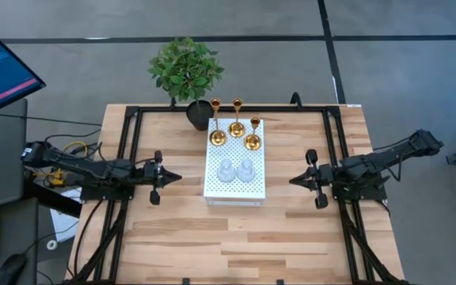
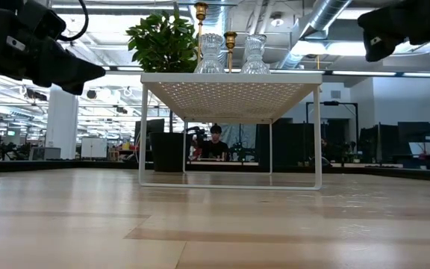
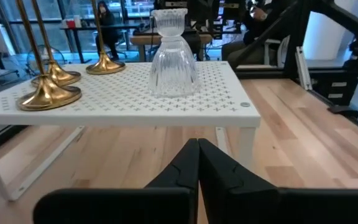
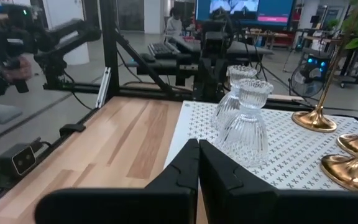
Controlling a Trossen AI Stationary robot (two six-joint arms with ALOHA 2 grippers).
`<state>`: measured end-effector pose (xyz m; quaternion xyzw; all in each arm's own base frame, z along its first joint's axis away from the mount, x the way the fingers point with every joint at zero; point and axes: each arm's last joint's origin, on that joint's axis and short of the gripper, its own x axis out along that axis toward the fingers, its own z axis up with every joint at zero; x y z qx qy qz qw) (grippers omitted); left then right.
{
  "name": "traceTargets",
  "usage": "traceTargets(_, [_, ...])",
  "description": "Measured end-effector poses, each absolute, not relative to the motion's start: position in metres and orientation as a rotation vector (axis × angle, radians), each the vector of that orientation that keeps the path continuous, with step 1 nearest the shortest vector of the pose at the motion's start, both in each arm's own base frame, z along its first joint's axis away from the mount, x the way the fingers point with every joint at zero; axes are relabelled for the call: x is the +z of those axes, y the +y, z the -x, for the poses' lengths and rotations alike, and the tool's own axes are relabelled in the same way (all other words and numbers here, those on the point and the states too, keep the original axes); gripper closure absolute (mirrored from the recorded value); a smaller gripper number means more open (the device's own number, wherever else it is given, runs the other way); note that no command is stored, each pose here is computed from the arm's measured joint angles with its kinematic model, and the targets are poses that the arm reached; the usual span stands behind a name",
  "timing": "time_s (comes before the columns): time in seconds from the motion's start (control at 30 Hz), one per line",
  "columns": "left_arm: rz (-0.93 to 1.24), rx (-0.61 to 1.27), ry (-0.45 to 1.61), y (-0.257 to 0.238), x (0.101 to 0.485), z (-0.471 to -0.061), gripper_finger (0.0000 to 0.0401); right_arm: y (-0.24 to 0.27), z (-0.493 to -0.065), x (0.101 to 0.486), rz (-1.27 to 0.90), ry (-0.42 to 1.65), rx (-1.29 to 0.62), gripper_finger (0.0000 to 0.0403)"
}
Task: Pick & Place candle stick holders
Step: Return to Home Position
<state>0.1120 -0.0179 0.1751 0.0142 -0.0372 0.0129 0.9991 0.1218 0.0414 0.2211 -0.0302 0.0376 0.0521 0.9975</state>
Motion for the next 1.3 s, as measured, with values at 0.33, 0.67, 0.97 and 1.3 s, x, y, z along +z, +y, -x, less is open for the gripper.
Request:
traceTargets(0.33, [-0.062, 0.047, -0.075, -0.017, 0.175, -0.111, 0.0396, 0.037, -0.111, 0.211, 0.019, 0.036, 0.103, 0.0403])
traceTargets(0.67, [-0.081, 0.06, -0.071, -0.017, 0.175, -0.111, 0.0395, 0.033, -0.101, 0.209, -0.002, -0.025, 0.106, 0.0403])
traceTargets(0.97, [-0.073, 0.06, -0.067, -0.017, 0.175, -0.111, 0.0396, 0.031, -0.092, 0.206, 0.003, -0.012, 0.119, 0.0403])
traceTargets(1.3, [-0.053, 0.059, -0.068, -0.017, 0.175, -0.111, 0.0396, 0.027, -0.081, 0.202, -0.018, 0.004, 0.146, 0.0403])
